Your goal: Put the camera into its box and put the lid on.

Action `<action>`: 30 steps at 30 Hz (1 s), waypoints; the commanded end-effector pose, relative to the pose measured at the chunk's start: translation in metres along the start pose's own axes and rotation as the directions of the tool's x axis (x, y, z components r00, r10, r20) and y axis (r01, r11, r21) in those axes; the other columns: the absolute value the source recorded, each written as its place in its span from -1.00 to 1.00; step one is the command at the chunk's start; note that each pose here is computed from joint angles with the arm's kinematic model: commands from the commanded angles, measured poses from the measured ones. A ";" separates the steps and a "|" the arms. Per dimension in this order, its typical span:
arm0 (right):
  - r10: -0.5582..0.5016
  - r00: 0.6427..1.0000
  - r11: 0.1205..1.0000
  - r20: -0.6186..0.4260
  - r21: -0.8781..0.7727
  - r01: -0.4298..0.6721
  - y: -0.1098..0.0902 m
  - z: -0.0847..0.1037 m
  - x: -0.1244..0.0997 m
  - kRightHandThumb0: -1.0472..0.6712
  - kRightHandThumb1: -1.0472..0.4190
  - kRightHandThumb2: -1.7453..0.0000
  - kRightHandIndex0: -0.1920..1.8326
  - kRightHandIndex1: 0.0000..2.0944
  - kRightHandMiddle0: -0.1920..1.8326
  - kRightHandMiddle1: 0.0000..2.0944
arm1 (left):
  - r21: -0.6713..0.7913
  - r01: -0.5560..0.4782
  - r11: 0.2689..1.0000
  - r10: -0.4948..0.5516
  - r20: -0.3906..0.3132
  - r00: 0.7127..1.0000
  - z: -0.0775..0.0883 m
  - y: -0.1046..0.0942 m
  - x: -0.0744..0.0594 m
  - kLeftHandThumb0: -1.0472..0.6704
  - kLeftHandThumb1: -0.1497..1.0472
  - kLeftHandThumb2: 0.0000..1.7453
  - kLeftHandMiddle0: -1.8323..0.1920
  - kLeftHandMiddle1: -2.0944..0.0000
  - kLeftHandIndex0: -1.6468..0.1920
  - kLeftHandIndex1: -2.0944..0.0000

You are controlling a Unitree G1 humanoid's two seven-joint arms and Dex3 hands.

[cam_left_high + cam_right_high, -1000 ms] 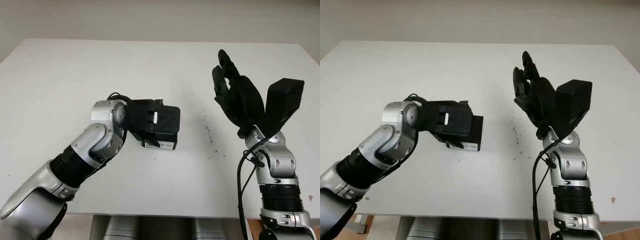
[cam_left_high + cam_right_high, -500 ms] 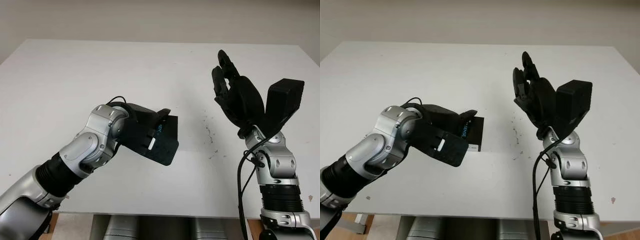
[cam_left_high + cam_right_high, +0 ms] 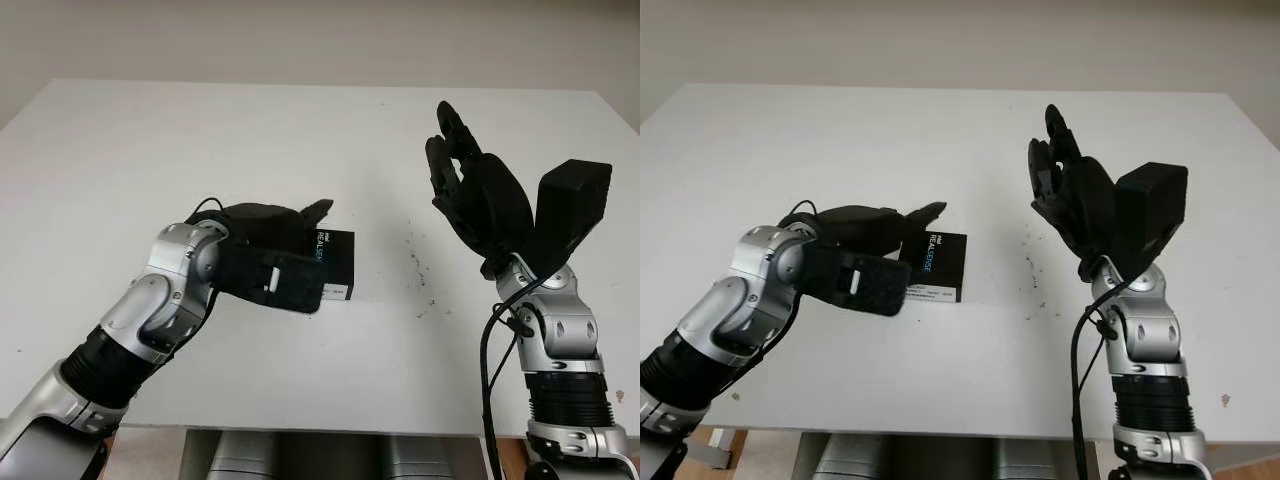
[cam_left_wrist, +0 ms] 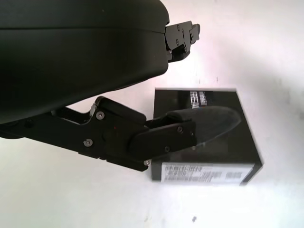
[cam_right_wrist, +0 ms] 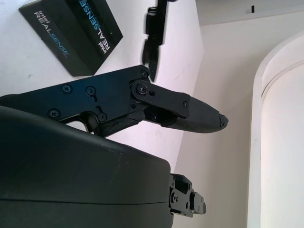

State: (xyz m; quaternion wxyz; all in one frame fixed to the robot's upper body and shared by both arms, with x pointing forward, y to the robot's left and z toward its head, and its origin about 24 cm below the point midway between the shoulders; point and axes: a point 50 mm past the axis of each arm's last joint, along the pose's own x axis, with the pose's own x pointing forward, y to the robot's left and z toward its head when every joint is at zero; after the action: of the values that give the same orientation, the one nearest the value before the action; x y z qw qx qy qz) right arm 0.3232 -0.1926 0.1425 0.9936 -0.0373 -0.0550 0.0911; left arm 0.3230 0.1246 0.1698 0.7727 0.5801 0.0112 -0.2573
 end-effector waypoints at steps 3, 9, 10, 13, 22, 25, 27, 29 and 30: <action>-0.004 1.000 0.999 0.026 -0.050 0.005 0.002 0.010 -0.006 -0.58 -1.00 0.18 -0.97 -0.95 -0.97 -0.95 | -0.223 -0.087 0.971 0.090 0.002 0.996 -0.011 -0.003 -0.007 -0.61 1.00 -0.28 1.00 1.00 1.00 1.00; -0.004 1.000 0.998 0.013 -0.055 0.004 0.004 0.016 -0.009 -0.58 -1.00 0.16 -1.00 -0.97 -1.00 -0.98 | -0.371 -0.161 0.915 0.180 0.015 0.984 -0.023 -0.008 -0.013 -0.65 1.00 -0.26 1.00 1.00 1.00 1.00; -0.003 1.000 0.998 0.009 -0.057 0.004 0.003 0.016 -0.010 -0.58 -1.00 0.15 -1.00 -0.97 -1.00 -0.98 | -0.391 -0.170 0.905 0.192 0.017 0.981 -0.025 -0.009 -0.014 -0.66 1.00 -0.26 1.00 1.00 1.00 1.00; -0.002 1.000 0.998 0.002 -0.056 0.003 0.003 0.016 -0.010 -0.58 -1.00 0.15 -1.00 -0.97 -1.00 -0.97 | -0.462 -0.212 0.861 0.249 0.020 0.968 -0.030 -0.012 -0.016 -0.69 1.00 -0.25 1.00 1.00 1.00 1.00; -0.007 1.000 1.000 -0.011 -0.024 0.007 0.006 0.009 -0.008 -0.58 -1.00 0.18 -1.00 -0.98 -1.00 -0.96 | -0.661 -0.345 0.667 0.453 -0.008 0.891 -0.041 -0.019 -0.018 -0.72 1.00 -0.22 0.97 0.96 0.98 0.98; -0.014 1.000 1.000 -0.011 0.004 0.014 0.008 0.005 -0.008 -0.59 -1.00 0.19 -1.00 -0.99 -1.00 -0.99 | -0.768 -0.405 0.496 0.560 -0.073 0.826 -0.051 -0.021 -0.019 -0.69 1.00 -0.28 0.98 0.98 0.98 0.99; -0.012 1.000 1.000 -0.015 0.016 0.012 0.009 0.004 -0.009 -0.57 -1.00 0.19 -1.00 -1.00 -1.00 -1.00 | -0.843 -0.398 0.362 0.595 -0.119 0.795 -0.056 -0.023 -0.019 -0.72 1.00 -0.35 0.98 0.97 0.98 0.98; -0.011 1.000 1.000 -0.021 0.018 0.011 0.009 0.004 -0.011 -0.56 -1.00 0.19 -1.00 -1.00 -1.00 -1.00 | -0.884 -0.384 0.266 0.610 -0.154 0.777 -0.060 -0.025 -0.019 -0.73 1.00 -0.41 0.97 0.96 0.98 0.97; -0.010 1.000 1.000 -0.020 0.018 0.010 0.009 0.004 -0.011 -0.56 -1.00 0.19 -1.00 -1.00 -1.00 -1.00 | -0.893 -0.381 0.238 0.614 -0.166 0.772 -0.061 -0.026 -0.019 -0.72 1.00 -0.41 0.97 0.95 0.98 0.97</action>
State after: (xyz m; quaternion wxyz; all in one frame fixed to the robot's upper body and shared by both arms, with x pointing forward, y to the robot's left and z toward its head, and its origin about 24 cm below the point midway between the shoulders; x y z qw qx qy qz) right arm 0.3121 -0.1856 0.1410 0.9952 -0.0305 -0.0363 0.0852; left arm 0.3130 0.1806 0.1325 0.9920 0.0368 -0.1197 -0.0183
